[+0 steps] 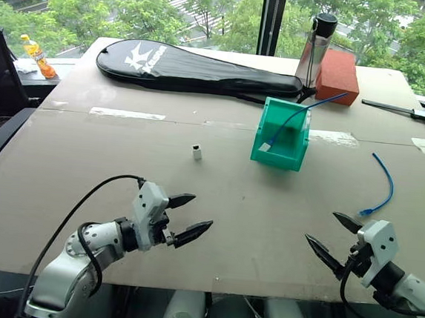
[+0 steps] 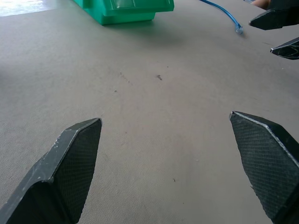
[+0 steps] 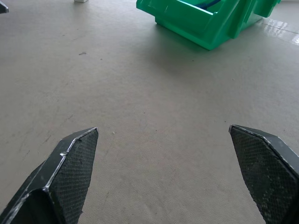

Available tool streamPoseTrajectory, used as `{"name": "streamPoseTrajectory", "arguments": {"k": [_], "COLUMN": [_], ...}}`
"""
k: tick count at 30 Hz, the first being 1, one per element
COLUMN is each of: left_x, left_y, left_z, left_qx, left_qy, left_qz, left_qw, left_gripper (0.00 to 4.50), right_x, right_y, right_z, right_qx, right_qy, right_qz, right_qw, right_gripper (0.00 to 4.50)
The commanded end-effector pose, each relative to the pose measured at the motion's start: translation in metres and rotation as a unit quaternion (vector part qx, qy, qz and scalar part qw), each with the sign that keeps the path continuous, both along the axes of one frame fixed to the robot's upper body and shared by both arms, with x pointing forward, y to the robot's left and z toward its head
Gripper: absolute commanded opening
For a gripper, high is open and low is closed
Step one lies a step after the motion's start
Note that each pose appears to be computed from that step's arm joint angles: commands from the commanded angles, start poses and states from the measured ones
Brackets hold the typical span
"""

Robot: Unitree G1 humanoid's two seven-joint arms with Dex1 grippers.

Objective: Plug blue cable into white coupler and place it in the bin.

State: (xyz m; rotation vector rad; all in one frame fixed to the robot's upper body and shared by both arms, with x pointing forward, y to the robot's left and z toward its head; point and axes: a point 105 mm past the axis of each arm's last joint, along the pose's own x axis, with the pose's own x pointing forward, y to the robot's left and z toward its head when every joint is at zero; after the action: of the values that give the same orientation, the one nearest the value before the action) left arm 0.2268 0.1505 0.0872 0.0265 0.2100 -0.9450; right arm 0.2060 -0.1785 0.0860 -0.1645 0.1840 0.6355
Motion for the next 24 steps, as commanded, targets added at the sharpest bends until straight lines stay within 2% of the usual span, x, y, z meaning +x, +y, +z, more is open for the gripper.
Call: {"name": "streamPoseTrajectory", "arguments": {"k": [1, 9, 11, 12, 17, 21, 24], "left_x": [-0.001, 0.001, -0.003, -0.006, -0.016, -0.020, -0.019], "left_y": [-0.006, -0.020, -0.027, -0.031, -0.045, -0.052, -0.055], "left_z": [0.015, 0.039, 0.045, 0.048, 0.053, 0.052, 0.050], "left_qx": [-0.013, -0.070, -0.069, -0.058, -0.024, -0.020, -0.023], "left_qy": [-0.026, -0.035, -0.048, -0.060, -0.097, -0.106, -0.108], "left_qz": [-0.015, -0.055, -0.087, -0.114, -0.202, -0.233, -0.236], "left_qw": [0.999, 0.995, 0.993, 0.990, 0.974, 0.966, 0.966], "left_gripper": [4.50, 4.50, 4.50, 4.50, 4.50, 4.50, 4.50], "right_x": [0.003, 0.020, 0.024, 0.025, 0.040, 0.052, 0.062], "right_y": [0.000, -0.003, -0.007, -0.011, -0.054, -0.086, -0.101], "right_z": [0.012, 0.043, 0.049, 0.051, 0.066, 0.066, 0.057], "right_qx": [-0.005, -0.017, -0.048, -0.093, -0.265, -0.375, -0.418], "right_qy": [-0.025, -0.048, -0.036, -0.029, 0.032, 0.063, 0.077], "right_qz": [0.006, 0.033, 0.054, 0.074, 0.144, 0.195, 0.216], "right_qw": [1.000, 0.998, 0.997, 0.992, 0.953, 0.904, 0.879], "right_gripper": [4.43, 4.43, 4.43, 4.43, 4.43, 4.43, 3.68]}}
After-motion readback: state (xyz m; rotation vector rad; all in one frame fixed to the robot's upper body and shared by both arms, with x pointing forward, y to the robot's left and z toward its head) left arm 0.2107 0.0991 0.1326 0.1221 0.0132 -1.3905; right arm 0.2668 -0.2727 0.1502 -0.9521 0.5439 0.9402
